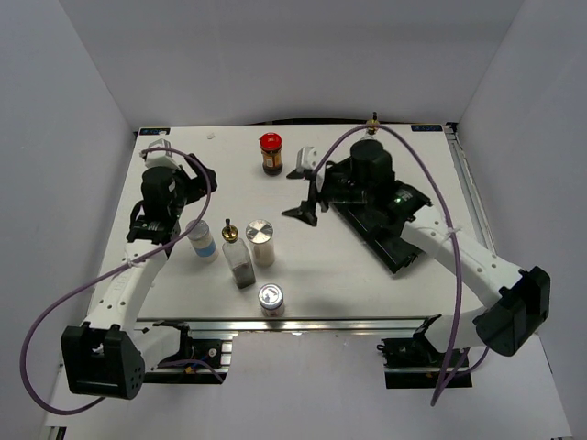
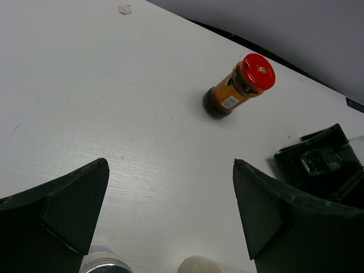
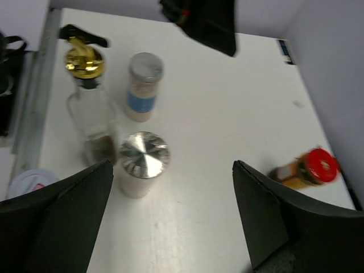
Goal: Organize the condiment bottles
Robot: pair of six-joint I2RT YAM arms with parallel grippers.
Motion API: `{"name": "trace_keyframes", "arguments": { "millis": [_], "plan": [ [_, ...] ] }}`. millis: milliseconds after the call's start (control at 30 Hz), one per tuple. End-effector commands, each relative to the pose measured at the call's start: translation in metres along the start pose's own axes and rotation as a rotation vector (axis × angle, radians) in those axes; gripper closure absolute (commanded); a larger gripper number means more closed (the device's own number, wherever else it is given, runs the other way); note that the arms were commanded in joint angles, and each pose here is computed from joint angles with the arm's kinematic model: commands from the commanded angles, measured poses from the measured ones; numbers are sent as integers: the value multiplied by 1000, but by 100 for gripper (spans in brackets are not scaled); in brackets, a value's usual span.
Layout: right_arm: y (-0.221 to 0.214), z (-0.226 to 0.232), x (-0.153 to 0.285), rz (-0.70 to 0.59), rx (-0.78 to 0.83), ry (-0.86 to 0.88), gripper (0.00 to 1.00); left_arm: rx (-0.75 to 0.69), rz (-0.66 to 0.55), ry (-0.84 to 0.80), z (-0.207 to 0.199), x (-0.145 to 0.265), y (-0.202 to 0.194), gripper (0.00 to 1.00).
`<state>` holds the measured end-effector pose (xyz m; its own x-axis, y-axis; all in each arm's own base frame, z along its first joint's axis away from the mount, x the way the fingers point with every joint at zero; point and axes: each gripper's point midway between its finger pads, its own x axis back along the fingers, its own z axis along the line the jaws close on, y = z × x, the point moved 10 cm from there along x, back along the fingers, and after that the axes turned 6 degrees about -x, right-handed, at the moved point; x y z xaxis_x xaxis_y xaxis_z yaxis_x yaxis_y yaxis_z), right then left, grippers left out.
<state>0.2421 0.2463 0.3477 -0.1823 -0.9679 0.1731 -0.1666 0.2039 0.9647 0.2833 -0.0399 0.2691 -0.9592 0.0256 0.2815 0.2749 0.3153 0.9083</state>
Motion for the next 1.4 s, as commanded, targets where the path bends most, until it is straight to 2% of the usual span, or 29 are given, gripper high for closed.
{"name": "trace_keyframes", "arguments": {
  "millis": [0,233,367,633,867,967,1033,1267,1300,1367],
  "plan": [
    [-1,32,-21,-10,5,156,11,-5,-41,-38,-11,15,14,2],
    [-6,66,-62,-22,-74,272,11,8,-48,-96,-19,28,7,2],
    [-4,77,-82,-56,-139,294,11,5,-45,-69,-17,30,6,2],
    [-16,82,-119,-53,-265,258,11,-8,-52,-69,-16,32,6,2],
    [-26,92,-146,-41,-281,265,11,-21,-60,-58,-14,33,5,2],
    [-28,94,-153,-60,-294,245,18,-24,-61,-54,-13,33,4,2],
    [-30,96,-155,-88,-301,231,26,-25,-60,-45,-12,32,4,2],
    [-32,95,-160,-85,-320,211,47,-32,-62,-39,-11,33,3,2],
    [-33,94,-161,-87,-321,209,57,-33,-63,-39,-11,34,3,2],
    [-33,93,-161,-90,-323,195,67,-34,-69,-38,-11,34,3,2]
  ]
}}
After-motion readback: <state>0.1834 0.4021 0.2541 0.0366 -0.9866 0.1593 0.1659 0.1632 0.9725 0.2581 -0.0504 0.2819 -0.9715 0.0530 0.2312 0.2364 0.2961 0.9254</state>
